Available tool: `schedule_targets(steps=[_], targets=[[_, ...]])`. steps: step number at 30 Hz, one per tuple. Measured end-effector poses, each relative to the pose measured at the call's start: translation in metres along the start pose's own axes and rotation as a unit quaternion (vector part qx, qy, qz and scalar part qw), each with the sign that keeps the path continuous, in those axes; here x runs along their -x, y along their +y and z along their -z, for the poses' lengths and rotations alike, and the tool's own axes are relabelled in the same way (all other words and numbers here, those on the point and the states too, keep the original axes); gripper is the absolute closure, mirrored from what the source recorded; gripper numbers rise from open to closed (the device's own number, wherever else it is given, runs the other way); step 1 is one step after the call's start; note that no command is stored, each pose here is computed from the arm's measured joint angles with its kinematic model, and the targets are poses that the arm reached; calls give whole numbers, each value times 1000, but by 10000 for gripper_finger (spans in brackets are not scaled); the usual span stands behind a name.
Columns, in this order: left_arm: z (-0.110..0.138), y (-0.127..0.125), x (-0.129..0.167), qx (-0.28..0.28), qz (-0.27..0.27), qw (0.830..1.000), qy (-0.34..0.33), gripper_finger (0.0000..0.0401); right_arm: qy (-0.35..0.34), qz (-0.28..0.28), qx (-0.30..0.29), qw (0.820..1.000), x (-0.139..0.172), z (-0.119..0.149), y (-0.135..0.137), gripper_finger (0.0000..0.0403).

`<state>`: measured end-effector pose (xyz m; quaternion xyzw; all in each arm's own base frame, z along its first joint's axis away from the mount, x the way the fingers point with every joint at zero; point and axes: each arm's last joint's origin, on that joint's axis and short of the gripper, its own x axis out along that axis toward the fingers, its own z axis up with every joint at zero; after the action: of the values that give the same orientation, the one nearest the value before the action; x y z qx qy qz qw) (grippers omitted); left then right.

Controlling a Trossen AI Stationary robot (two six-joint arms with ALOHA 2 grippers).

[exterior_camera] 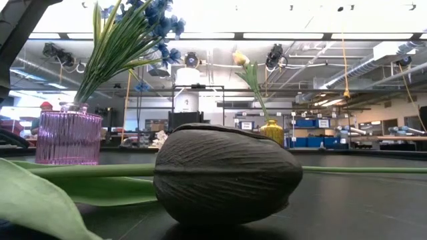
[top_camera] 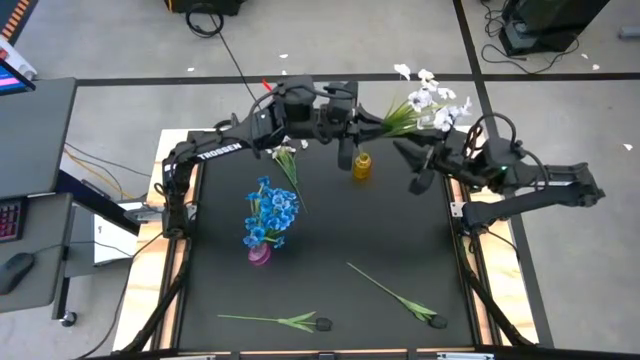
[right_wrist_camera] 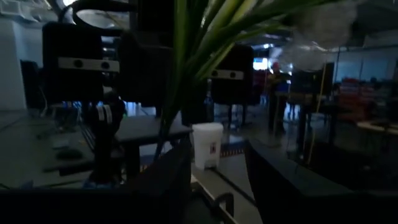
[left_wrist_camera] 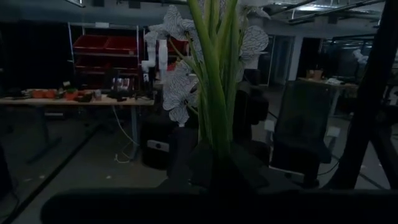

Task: Sort flowers into vase by color
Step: Put the bottom white flowers into the yellow vase

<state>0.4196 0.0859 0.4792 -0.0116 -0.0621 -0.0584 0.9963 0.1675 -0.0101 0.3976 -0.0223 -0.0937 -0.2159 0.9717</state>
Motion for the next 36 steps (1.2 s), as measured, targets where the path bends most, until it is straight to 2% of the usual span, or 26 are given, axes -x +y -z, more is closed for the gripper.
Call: schedule_targets(steps=[16, 26, 31, 36], targets=[[1, -4, -1, -16, 5, 1000, 5, 372, -106, -42, 6, 993, -6, -15, 4, 242], [4, -6, -2, -34, 7, 999, 17, 372, -106, -52, 10, 993, -21, -7, 10, 242], [11, -5, -2, -37, 7, 998, 49, 372, -116, -54, 8, 992, -21, -9, 10, 242], [12, -5, -2, -44, 7, 998, 51, 372, -116, -53, 10, 992, -21, -9, 10, 249]])
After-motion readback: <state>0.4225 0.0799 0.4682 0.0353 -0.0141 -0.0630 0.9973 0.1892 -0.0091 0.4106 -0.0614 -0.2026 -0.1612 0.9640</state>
